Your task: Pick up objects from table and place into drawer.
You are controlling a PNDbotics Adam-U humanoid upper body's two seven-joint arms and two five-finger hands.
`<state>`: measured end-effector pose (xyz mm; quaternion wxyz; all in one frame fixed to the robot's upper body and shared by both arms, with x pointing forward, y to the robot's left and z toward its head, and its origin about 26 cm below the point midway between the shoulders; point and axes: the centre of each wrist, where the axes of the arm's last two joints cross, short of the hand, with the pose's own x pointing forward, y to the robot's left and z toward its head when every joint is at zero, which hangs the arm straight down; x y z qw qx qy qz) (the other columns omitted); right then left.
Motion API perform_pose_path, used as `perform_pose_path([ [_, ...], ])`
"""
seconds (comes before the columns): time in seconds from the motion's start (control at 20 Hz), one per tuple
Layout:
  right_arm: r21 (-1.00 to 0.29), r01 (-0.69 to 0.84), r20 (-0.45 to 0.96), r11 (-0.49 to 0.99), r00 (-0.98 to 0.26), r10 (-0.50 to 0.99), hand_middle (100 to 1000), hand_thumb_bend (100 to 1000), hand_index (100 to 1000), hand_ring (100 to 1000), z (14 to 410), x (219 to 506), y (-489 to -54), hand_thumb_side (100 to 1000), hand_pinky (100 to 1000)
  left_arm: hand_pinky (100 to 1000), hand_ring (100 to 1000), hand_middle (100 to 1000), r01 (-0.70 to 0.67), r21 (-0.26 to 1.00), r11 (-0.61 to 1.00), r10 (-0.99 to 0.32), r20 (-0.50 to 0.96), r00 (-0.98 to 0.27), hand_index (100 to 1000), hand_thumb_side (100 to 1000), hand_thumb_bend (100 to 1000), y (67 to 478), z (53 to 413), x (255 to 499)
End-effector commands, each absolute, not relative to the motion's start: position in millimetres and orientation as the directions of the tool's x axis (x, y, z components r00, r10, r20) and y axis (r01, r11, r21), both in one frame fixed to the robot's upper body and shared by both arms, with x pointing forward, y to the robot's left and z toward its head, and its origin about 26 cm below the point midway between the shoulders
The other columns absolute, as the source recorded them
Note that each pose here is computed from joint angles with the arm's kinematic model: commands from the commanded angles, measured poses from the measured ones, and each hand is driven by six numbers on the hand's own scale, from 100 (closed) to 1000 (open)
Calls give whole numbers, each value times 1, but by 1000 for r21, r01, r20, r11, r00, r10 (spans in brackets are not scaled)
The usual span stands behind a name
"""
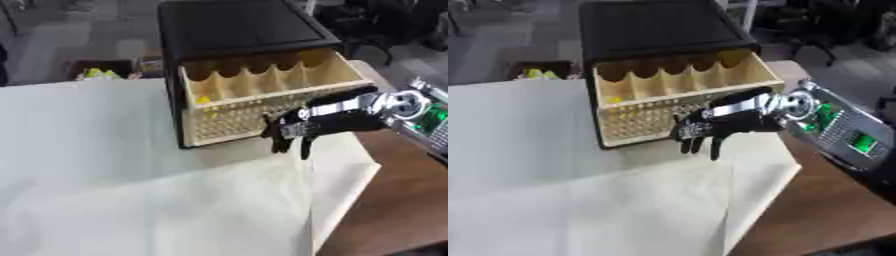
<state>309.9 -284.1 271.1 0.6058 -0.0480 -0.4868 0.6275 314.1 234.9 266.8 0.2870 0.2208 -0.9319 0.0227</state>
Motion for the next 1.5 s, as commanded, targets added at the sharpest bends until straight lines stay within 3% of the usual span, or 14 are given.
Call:
perform_pose_path([
  [0.05,-548,-804,519,230,-111,848,890,100,962,854,281,313,-288,1000,669,586,622,574,-415,75,907,-390,524,-757,826,994,100,234,273,310],
  [1.5,-645,-704,521,297,-121,845,890,100,963,854,298,351,-299,1000,658,586,620,574,-412,59,909,-379,530,-759,806,999,100,235,271,310],
])
